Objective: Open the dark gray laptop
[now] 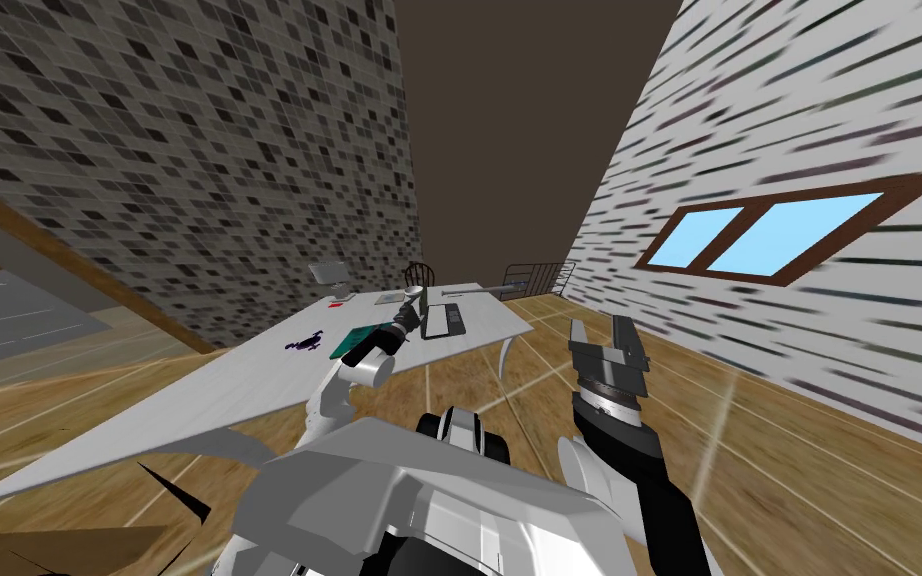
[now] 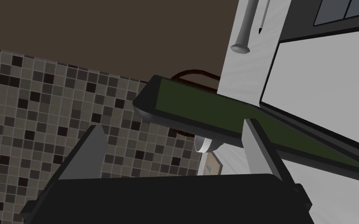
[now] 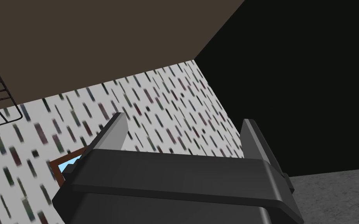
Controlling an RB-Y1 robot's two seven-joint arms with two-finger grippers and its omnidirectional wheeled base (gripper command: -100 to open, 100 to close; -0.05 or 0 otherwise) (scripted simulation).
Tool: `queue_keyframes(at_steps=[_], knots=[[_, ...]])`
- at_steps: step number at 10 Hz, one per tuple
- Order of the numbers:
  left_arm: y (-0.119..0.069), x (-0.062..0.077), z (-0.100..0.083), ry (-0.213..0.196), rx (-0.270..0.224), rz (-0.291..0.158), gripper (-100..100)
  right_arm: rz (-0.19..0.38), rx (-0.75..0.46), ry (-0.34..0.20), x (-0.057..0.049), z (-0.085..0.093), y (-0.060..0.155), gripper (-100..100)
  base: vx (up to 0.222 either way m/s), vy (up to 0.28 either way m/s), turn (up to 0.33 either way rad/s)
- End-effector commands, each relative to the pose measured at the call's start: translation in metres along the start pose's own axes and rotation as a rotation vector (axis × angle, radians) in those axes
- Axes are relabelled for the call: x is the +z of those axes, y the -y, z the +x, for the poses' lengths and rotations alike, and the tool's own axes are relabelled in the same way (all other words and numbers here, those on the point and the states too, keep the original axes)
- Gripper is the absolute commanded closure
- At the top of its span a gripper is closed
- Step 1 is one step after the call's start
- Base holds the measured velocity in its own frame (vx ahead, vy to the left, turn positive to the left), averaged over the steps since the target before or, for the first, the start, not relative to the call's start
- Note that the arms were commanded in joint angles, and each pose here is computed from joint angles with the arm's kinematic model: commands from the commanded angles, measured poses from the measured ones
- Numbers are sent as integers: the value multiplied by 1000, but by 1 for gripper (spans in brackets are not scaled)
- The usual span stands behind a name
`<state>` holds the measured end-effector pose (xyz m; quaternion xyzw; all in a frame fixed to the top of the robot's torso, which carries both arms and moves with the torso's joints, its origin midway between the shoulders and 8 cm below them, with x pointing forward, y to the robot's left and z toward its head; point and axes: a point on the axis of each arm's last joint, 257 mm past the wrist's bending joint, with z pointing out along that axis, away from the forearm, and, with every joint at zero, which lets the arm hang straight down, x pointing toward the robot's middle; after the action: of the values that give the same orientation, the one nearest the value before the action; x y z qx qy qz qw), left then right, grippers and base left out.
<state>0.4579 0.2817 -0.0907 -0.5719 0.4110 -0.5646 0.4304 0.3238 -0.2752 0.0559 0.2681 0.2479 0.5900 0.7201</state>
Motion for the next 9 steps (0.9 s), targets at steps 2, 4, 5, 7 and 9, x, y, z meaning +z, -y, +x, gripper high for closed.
queue_keyframes(at_steps=[2,4,5,7,9], knots=[[12,9,-9,41,-46,20,-100,0,0,0,0,0,0,0,-14,21,-80],[13,11,-8,56,-96,27,-100,0,0,0,0,0,0,0,-5,8,-40],[12,11,-7,63,-126,31,-100,0,0,0,0,0,0,0,-3,2,-37],[11,11,-5,73,-173,35,-100,0,0,0,0,0,0,0,-3,2,-16],[17,9,-5,73,-161,35,-100,0,0,0,0,0,0,0,51,5,-12]])
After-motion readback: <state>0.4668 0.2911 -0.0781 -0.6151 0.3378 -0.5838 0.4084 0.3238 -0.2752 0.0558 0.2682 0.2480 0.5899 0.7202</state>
